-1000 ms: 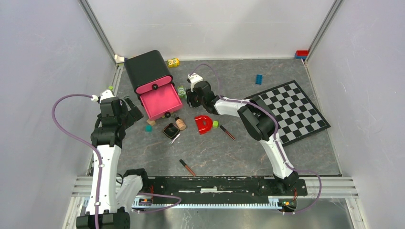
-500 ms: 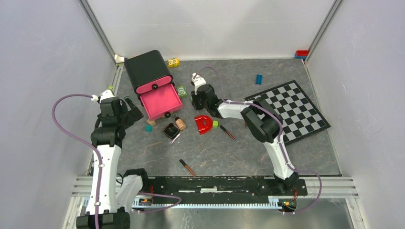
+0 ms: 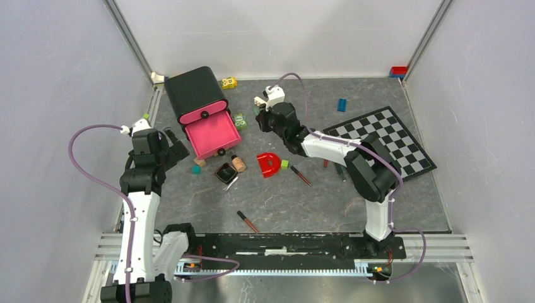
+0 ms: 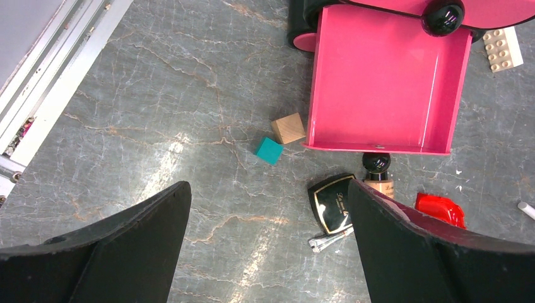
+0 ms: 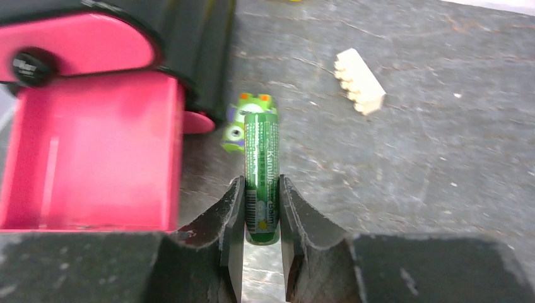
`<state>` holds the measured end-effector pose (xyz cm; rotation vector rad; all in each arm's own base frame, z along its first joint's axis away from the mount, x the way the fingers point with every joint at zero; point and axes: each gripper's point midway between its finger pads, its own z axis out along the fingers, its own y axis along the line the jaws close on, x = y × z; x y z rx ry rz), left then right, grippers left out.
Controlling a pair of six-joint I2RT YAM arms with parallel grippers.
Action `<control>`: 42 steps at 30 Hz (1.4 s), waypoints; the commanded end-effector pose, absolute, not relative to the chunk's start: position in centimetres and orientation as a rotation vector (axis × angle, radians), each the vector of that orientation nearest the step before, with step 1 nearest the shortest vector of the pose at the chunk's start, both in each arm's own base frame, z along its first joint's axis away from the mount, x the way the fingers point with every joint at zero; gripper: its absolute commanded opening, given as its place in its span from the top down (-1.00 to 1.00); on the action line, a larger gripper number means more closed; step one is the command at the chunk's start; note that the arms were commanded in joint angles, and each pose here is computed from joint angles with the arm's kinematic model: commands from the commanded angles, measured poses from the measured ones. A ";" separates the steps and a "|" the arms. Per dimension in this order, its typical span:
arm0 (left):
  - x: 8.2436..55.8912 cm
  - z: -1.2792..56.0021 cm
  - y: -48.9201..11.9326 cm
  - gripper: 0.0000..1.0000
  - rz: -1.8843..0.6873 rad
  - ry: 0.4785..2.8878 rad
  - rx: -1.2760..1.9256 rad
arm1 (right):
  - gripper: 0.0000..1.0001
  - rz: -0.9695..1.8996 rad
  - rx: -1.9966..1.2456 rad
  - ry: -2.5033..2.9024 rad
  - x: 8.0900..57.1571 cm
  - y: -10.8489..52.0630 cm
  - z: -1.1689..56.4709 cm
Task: Organize the makeup
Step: Pick up the makeup from the center of the board, then place the makeup in the drawer.
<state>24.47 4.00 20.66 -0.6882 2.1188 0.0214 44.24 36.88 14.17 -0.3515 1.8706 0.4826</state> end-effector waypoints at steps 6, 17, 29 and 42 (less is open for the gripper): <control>24.9 21.7 4.1 -1.00 0.019 2.072 -0.663 | 0.60 0.894 -0.332 1.696 41.3 44.4 20.7; 25.0 21.6 4.1 -1.00 0.017 2.075 -0.663 | 0.62 0.879 -0.277 1.666 40.6 49.2 20.0; 25.0 21.6 4.1 -1.00 0.015 2.075 -0.664 | 0.64 0.689 -0.269 1.741 42.6 50.4 15.4; 24.9 21.6 4.1 -1.00 0.017 2.073 -0.665 | 0.59 0.526 -0.342 1.779 43.0 50.5 12.8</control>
